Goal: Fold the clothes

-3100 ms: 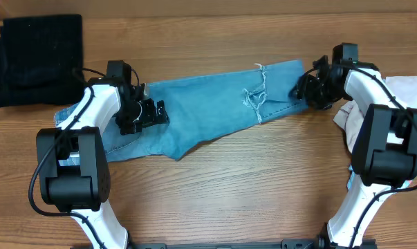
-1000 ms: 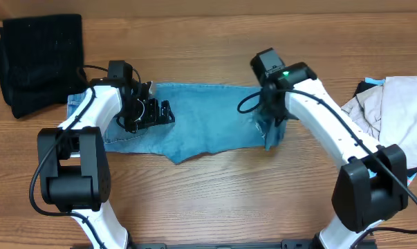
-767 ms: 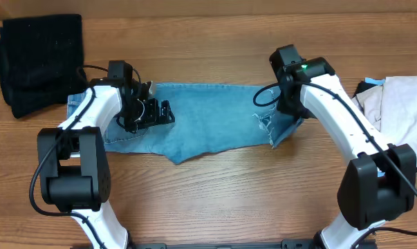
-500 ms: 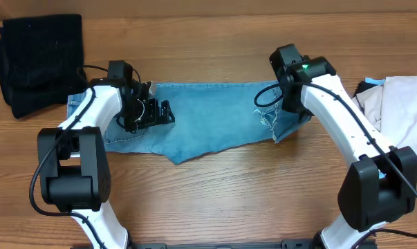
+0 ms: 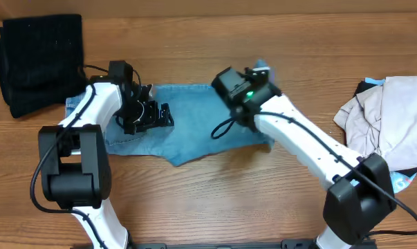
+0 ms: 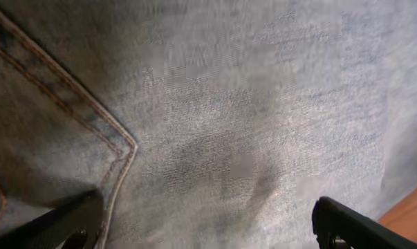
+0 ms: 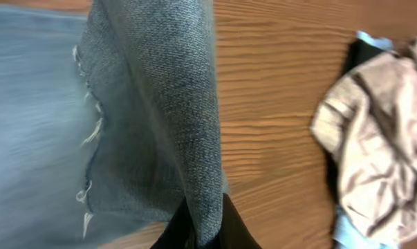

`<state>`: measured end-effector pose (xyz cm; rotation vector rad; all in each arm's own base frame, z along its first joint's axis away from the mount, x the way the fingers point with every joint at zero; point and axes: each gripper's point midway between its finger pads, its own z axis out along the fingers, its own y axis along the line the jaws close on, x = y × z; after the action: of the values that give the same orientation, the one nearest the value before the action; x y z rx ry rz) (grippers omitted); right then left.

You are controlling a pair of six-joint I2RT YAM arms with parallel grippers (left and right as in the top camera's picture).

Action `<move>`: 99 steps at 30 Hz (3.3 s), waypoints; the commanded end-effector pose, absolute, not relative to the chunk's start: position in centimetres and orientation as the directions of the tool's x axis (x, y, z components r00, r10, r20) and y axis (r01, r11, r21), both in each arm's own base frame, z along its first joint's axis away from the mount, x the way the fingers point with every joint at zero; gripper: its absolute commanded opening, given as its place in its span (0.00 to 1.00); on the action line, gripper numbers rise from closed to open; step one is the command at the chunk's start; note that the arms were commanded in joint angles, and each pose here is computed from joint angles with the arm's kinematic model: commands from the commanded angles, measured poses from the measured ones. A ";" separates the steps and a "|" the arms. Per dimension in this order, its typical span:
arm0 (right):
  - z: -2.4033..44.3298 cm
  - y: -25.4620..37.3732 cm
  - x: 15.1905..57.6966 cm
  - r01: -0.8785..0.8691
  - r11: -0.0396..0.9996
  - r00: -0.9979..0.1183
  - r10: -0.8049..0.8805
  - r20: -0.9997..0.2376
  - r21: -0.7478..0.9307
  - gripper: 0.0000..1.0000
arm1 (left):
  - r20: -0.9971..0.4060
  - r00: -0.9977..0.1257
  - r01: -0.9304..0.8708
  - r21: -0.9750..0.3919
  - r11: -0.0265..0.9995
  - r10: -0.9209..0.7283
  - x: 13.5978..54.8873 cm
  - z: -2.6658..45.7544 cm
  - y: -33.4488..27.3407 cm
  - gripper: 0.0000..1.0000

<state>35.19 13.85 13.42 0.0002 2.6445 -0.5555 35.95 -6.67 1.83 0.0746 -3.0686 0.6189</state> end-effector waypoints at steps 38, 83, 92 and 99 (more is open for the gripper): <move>13.8 10.3 32.7 0.199 0.809 -0.880 -0.100 -0.464 -0.552 0.04 | 0.070 -0.994 0.029 -0.566 0.824 0.083 34.3 2.3 -10.6 1.00; 5.7 28.2 31.4 -0.177 0.954 -0.963 -0.117 -0.241 0.243 0.17 | 0.269 -0.953 -0.215 -0.264 0.940 -0.142 31.3 0.7 -2.5 1.00; 1.6 28.5 32.5 -0.157 0.962 -0.971 -0.108 -0.216 0.225 0.17 | 0.289 -0.940 -0.252 -0.235 0.939 -0.180 30.7 0.7 -0.7 1.00; 1.6 27.0 36.7 -0.084 0.955 -0.962 -0.003 -0.273 0.285 0.17 | 0.286 -0.941 -0.251 -0.235 0.939 -0.180 30.8 0.7 -0.7 1.00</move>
<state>34.50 28.78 1.72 -0.1539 2.8606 0.4313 31.15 -2.09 1.60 0.2990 -2.8397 0.4887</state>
